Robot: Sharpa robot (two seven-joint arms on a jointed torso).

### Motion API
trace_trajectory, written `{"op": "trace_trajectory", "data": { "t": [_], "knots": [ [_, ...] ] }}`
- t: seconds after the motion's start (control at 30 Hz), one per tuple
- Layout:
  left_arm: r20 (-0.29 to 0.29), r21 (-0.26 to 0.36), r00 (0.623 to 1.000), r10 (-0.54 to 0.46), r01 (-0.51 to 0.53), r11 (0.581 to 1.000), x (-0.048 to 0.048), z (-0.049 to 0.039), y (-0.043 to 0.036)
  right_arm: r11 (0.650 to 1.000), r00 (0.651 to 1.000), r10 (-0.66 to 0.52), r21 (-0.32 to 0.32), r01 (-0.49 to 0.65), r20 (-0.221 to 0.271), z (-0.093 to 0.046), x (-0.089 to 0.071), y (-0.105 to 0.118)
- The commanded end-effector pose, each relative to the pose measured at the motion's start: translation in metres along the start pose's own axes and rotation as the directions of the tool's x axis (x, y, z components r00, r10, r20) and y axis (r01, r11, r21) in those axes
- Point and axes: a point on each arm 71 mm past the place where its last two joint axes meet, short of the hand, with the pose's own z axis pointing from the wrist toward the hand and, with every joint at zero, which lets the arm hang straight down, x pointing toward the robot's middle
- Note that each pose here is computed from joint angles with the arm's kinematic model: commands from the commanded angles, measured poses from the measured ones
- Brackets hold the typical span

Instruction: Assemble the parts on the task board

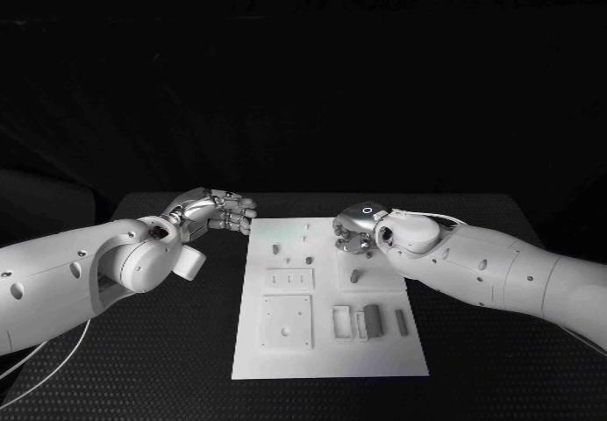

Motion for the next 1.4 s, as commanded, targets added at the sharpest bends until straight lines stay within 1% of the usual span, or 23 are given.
{"op": "trace_trajectory", "data": {
  "t": [0.03, 0.57, 0.77, 1.13, 1.4],
  "knots": [
    [-0.002, 0.009, 1.0, -0.005, 0.005, 1.0, 0.0011, 0.0007, -0.0019, 1.0, 1.0, -0.002, -0.005, 0.001, -0.017, 0.0005, 0.0005, 0.002],
    [-0.001, 0.01, 1.0, -0.004, 0.004, 1.0, 0.0008, 0.0005, -0.0031, 1.0, 0.999, -0.003, -0.013, 0.002, -0.033, 0.0042, 0.0013, 0.0057],
    [-0.001, 0.009, 1.0, -0.003, 0.003, 1.0, 0.0006, 0.0009, -0.0031, 1.0, 0.998, -0.014, -0.002, 0.014, -0.054, 0.0039, 0.0031, 0.0034],
    [0.0, 0.005, 1.0, -0.003, 0.003, 1.0, -0.0003, 0.0006, -0.0027, 0.999, 0.997, -0.034, 0.0, 0.034, -0.069, 0.0022, 0.0039, 0.0035],
    [-0.001, 0.004, 1.0, -0.003, 0.003, 1.0, -0.0006, 0.0005, -0.0025, 0.999, 0.997, -0.039, -0.002, 0.039, -0.061, 0.0029, 0.0032, 0.0046]
  ]
}}
